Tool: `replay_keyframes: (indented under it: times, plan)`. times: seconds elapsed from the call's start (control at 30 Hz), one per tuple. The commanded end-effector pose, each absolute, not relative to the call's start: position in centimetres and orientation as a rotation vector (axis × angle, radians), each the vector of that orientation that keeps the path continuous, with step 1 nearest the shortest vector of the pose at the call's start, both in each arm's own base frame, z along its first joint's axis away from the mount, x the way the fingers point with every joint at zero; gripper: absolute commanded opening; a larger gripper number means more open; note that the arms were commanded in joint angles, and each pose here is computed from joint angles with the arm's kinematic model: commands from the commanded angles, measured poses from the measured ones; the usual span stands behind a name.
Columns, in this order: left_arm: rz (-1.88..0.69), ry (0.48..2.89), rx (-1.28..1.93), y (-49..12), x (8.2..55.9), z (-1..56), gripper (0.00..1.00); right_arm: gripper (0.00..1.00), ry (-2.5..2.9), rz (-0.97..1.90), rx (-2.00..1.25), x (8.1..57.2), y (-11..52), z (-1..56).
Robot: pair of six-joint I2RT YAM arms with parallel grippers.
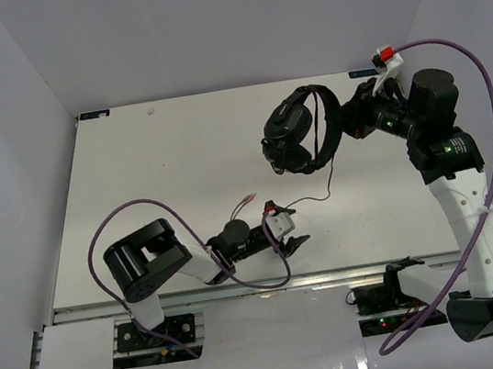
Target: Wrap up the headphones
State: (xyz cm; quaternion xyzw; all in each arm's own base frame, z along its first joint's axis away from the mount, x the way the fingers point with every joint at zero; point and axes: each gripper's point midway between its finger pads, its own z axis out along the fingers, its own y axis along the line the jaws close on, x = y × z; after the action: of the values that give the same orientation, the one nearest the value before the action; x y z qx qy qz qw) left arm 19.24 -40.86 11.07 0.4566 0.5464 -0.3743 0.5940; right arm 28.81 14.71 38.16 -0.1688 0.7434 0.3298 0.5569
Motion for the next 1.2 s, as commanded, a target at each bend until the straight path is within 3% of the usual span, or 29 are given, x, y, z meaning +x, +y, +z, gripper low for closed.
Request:
replay_keyframes:
  times: [0.0, 0.37, 0.43, 0.67, 0.8, 0.97, 1.17]
  plan:
    - [-0.754, 1.289, 1.106, -40.9, 21.9, 9.9, 0.83, 0.08, 1.587, 0.797, -0.497, 26.8, 15.3, 42.9]
    - [-0.675, 1.391, 1.094, -44.1, 28.0, 6.4, 0.77, 0.08, 1.557, 0.818, -0.524, 25.3, 15.5, 43.4]
    - [-0.668, 1.41, 1.093, -44.3, 28.6, 6.1, 0.71, 0.08, 1.555, 0.822, -0.526, 25.2, 15.5, 43.3]
    - [-0.714, 1.439, 1.104, -44.0, 28.0, 5.0, 0.22, 0.08, 1.561, 0.831, -0.525, 25.1, 15.6, 42.8]
    - [-0.741, 1.455, 1.112, -42.3, 26.3, 4.7, 0.01, 0.08, 1.559, 0.82, -0.534, 25.0, 15.4, 42.9]
    - [-0.758, 1.447, 1.142, -39.0, 24.5, 5.8, 0.0, 0.08, 1.518, 0.798, -0.651, 23.9, 15.7, 42.6]
    - [-0.819, 1.392, 1.263, -35.8, 21.2, 7.7, 0.0, 0.08, 1.612, 0.614, -0.557, 26.7, 13.3, 40.1]
